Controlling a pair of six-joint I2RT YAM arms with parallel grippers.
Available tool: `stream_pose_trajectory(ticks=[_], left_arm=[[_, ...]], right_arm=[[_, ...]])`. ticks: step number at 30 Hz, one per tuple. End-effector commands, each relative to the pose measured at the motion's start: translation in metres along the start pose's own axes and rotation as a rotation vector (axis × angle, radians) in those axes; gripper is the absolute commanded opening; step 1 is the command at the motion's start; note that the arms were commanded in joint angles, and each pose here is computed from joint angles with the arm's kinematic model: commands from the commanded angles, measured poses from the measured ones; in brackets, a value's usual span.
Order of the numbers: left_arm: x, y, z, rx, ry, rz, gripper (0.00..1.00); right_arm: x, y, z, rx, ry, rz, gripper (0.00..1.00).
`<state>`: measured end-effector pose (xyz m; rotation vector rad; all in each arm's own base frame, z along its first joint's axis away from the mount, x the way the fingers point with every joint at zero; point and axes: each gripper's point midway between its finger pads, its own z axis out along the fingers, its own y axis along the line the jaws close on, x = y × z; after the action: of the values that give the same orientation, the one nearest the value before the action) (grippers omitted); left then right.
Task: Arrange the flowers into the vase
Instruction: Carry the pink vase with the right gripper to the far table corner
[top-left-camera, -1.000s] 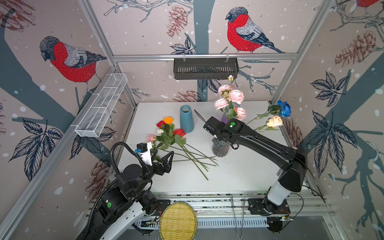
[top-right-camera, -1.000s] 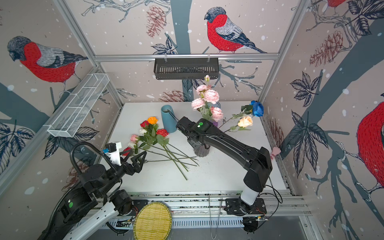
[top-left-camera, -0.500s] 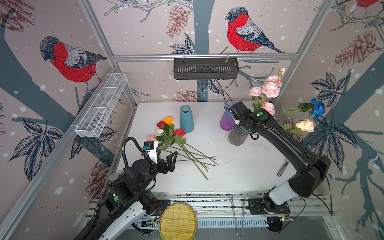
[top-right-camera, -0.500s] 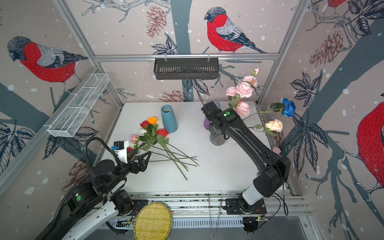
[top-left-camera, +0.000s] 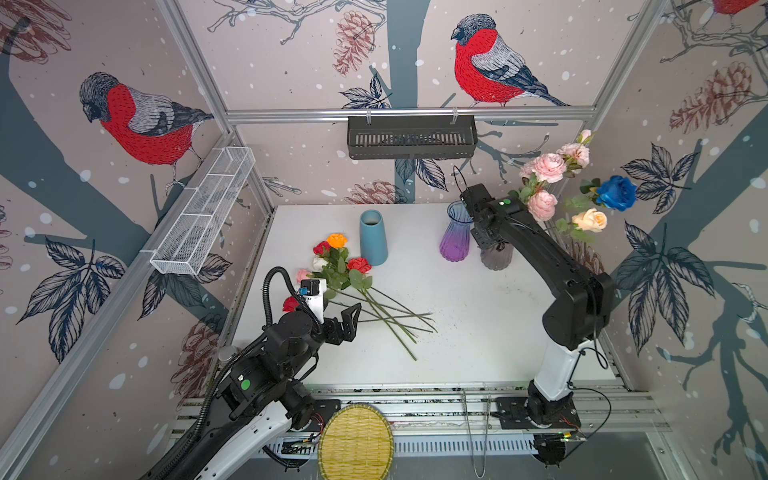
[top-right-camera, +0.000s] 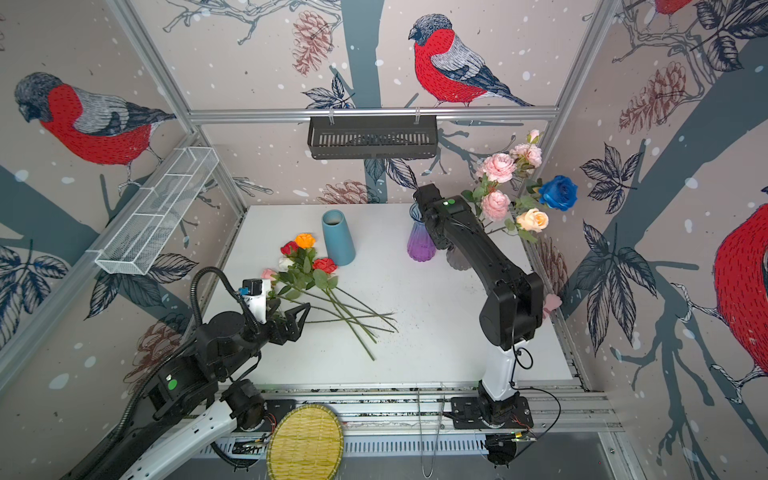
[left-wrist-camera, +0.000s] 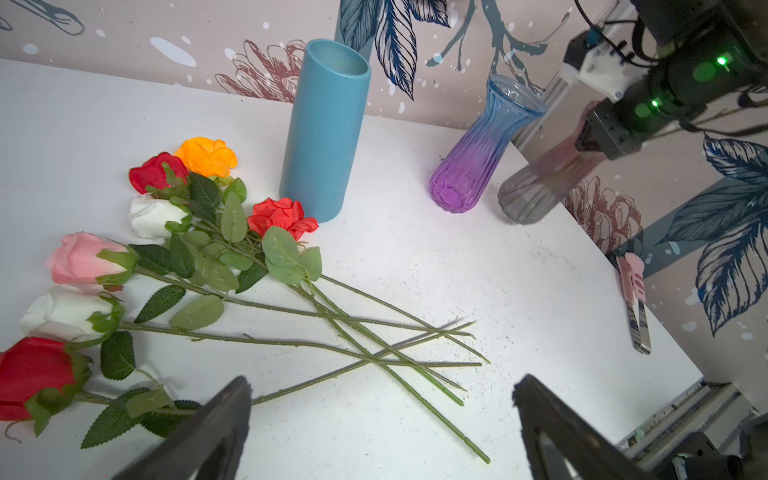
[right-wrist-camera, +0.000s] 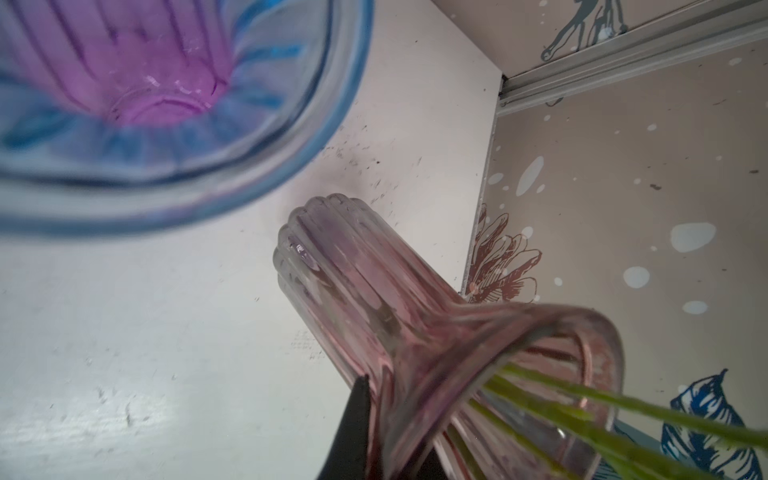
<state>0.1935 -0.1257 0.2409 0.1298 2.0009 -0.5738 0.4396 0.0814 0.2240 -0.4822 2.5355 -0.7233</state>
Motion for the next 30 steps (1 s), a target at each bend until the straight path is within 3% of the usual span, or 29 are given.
stream_pose_trajectory(ticks=[1, 12, 18, 24, 30], left_arm=[[-0.003, -0.007, 0.004, 0.028, -0.007, 0.012, 0.98], [0.003, -0.01, 0.008, 0.04, 0.016, 0.024, 0.98], [0.008, -0.013, 0.014, 0.044, 0.048, 0.035, 0.98], [0.005, -0.013, 0.011, 0.05, 0.03, 0.03, 0.98], [0.005, -0.013, 0.01, 0.052, 0.027, 0.029, 0.98]], right_arm=[[-0.023, -0.035, 0.002, 0.155, -0.043, 0.034, 0.02], [-0.025, -0.088, 0.031, 0.092, -0.07, 0.106, 0.03], [-0.013, -0.094, 0.039, -0.003, -0.072, 0.124, 0.04], [-0.006, -0.103, 0.054, 0.075, -0.032, 0.121, 0.08], [-0.007, -0.109, 0.07, 0.16, -0.001, 0.122, 0.06]])
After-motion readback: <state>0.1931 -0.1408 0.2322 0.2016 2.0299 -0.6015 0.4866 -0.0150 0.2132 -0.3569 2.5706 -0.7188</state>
